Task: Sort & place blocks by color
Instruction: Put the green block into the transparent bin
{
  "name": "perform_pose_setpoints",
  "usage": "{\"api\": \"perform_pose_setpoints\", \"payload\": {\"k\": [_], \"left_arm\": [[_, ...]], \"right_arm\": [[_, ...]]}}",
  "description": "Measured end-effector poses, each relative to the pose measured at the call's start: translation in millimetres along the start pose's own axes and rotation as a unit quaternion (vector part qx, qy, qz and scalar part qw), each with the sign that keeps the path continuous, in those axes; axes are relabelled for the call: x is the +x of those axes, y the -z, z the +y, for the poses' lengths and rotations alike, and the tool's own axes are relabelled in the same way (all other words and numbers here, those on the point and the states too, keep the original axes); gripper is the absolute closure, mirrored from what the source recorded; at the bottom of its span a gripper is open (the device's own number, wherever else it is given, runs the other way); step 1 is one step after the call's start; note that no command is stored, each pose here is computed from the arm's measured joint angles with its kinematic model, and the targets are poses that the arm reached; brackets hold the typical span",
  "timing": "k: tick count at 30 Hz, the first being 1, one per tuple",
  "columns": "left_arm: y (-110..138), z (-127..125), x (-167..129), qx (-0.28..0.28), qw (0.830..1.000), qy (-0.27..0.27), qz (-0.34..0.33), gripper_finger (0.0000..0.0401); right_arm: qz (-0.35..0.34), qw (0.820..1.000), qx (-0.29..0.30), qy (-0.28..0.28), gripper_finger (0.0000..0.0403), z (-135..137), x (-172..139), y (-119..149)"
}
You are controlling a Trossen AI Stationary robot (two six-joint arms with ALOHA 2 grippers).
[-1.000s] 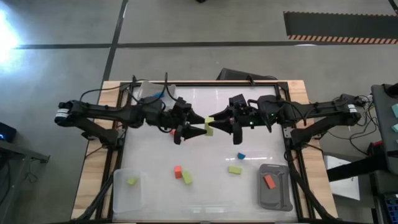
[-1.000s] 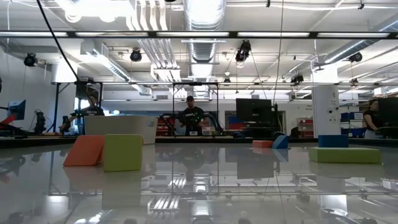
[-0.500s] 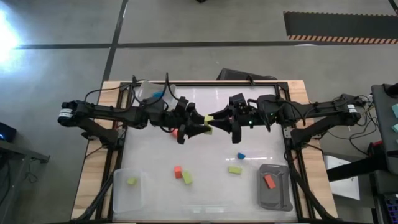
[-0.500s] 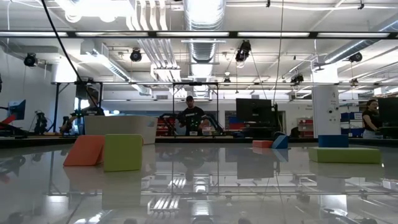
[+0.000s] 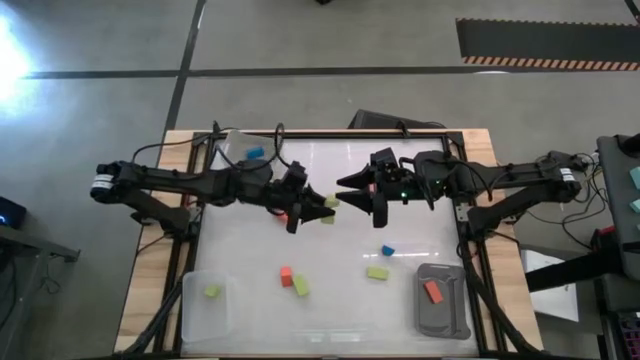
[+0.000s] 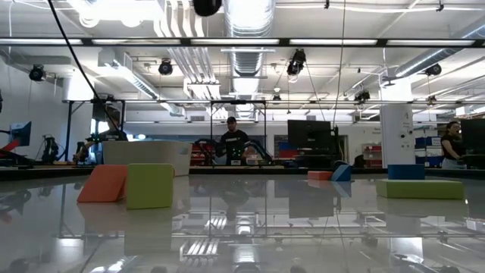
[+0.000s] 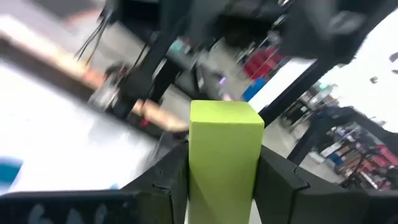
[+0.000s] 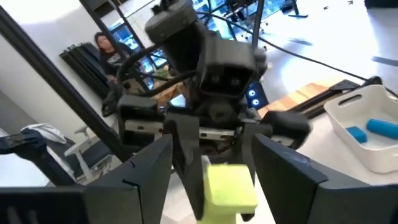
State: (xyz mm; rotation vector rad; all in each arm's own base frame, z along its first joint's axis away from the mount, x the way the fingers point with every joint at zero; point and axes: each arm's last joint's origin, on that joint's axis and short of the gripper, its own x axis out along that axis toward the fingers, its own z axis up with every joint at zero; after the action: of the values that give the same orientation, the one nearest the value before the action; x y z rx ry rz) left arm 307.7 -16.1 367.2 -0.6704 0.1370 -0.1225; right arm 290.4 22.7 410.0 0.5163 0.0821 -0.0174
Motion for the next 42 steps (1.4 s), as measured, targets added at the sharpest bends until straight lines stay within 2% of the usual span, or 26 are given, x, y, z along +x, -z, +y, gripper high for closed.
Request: {"api": "perform_pose_setpoints", "payload": {"k": [4,7,12,14,17,21,24,29,32,34,37,42], "left_arm": [[13.3,3.8,-6.7,-0.064,0.993,-0.058,0.075,0.0284],[27.2,4.9,-16.5,-0.123,0.974,-0.121,0.147,0.0284],[58.9,1.2,-40.0,-0.219,0.909,-0.236,0.266,0.0284],[68.3,-7.3,-51.3,-0.251,0.885,-0.253,0.3,0.0284],[85.9,-18.3,-68.9,-0.283,0.84,-0.294,0.357,0.0284],[109.0,-33.9,-92.3,-0.297,0.78,-0.354,0.422,0.0284],[130.9,-40.4,-107.2,-0.293,0.732,-0.398,0.469,0.0269],[166.9,-44.9,-121.8,-0.289,0.683,-0.428,0.517,0.0264],[187.8,-42.3,-127.0,-0.289,0.668,-0.43,0.534,0.0274],[200.2,-38.3,-130.2,-0.285,0.664,-0.433,0.539,0.0276],[216.8,-30.0,-129.5,-0.297,0.666,-0.425,0.537,0.0271],[235.2,-17.3,-126.5,-0.308,0.678,-0.396,0.538,0.0261]], "right_arm": [[0.011,1.0,-0.001,0.021,0.0191,-7.3,-4.0,-2.2],[0.021,0.999,-0.001,0.036,0.019,-12.9,-5.2,-2.4],[0.025,0.998,-0.002,0.049,0.0189,-18.9,-4.5,-3.0],[0.025,0.998,-0.004,0.053,0.0189,-20.5,-4.4,-3.6],[0.03,0.998,-0.005,0.058,0.0188,-22.1,-4.5,-3.0],[0.032,0.998,-0.005,0.061,0.0188,-23.4,-4.5,-3.0],[0.034,0.997,-0.005,0.065,0.0188,-25.2,-4.5,-3.2],[0.042,0.996,-0.004,0.079,0.0188,-30.5,-4.7,-2.9],[0.044,0.995,-0.004,0.084,0.0188,-32.6,-4.9,-3.2],[0.044,0.995,-0.003,0.086,0.0188,-33.6,-4.8,-3.6],[0.044,0.995,-0.003,0.087,0.0188,-34.0,-4.9,-3.8],[0.043,0.995,-0.003,0.088,0.0188,-34.7,-4.9,-4.2]]}}
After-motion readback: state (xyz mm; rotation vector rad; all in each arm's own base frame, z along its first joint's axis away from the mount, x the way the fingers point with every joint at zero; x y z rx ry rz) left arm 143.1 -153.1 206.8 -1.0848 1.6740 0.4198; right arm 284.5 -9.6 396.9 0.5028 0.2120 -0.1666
